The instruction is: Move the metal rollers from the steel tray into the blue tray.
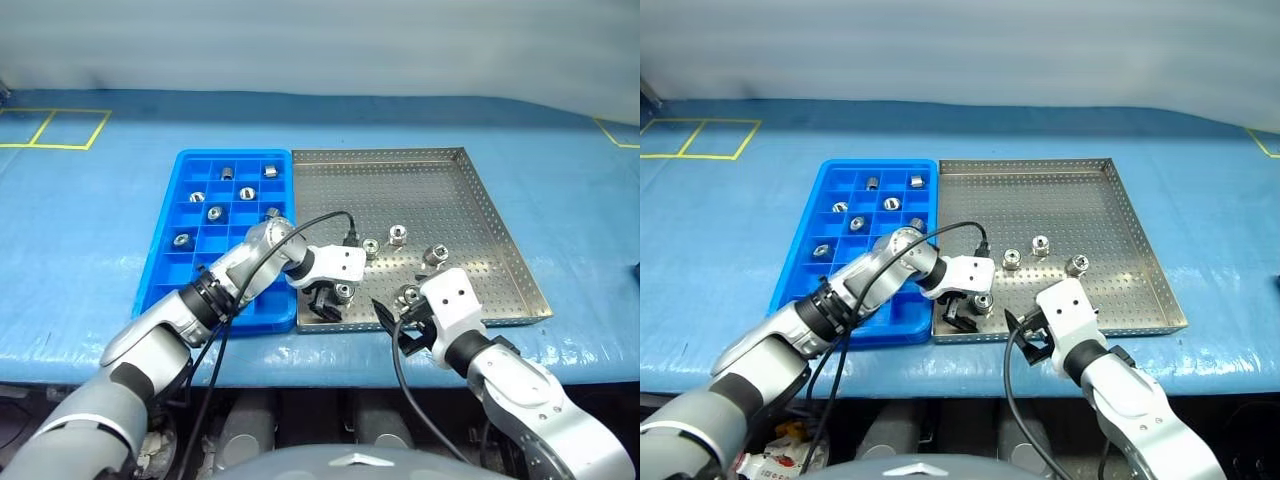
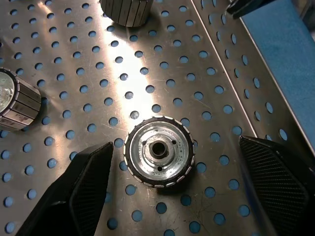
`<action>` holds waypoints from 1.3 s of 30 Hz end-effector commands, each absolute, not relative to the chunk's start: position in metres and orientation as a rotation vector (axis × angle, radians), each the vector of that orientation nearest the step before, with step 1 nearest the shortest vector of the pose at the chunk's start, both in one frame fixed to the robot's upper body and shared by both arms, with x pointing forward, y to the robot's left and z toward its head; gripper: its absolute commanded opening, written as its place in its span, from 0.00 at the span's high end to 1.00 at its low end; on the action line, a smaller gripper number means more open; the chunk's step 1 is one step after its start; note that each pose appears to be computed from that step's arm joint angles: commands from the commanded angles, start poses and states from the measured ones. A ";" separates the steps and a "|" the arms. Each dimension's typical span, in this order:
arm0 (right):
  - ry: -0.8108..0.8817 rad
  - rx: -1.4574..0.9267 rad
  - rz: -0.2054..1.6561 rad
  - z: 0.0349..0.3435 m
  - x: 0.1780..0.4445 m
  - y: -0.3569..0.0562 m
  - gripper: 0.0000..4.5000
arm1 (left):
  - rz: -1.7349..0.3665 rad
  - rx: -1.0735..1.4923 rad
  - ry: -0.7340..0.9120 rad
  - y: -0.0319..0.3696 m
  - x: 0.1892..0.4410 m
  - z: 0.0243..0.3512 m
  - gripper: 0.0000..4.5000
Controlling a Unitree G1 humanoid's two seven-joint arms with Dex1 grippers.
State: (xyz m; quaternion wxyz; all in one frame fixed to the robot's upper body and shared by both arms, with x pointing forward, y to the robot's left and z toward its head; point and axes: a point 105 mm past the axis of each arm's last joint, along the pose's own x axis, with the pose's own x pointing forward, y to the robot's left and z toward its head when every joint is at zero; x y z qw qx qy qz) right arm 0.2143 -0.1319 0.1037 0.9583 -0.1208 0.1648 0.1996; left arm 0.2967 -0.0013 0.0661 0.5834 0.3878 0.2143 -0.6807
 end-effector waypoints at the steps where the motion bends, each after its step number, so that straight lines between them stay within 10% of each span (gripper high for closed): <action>1: 0.272 -0.245 0.407 0.117 0.213 -0.128 0.00 | -1.576 0.950 0.447 -0.006 0.302 0.075 0.27; 6: 0.268 -0.241 0.414 0.117 0.214 -0.126 0.00 | -1.562 0.937 0.431 -0.008 0.305 0.077 0.62; 23: 0.197 -0.321 0.688 0.135 0.239 -0.088 0.00 | -0.910 0.293 0.018 0.037 0.343 0.184 0.62; 39: 0.155 -0.390 0.968 0.133 0.267 -0.040 0.00 | -0.490 0.435 0.107 0.131 0.306 0.161 0.62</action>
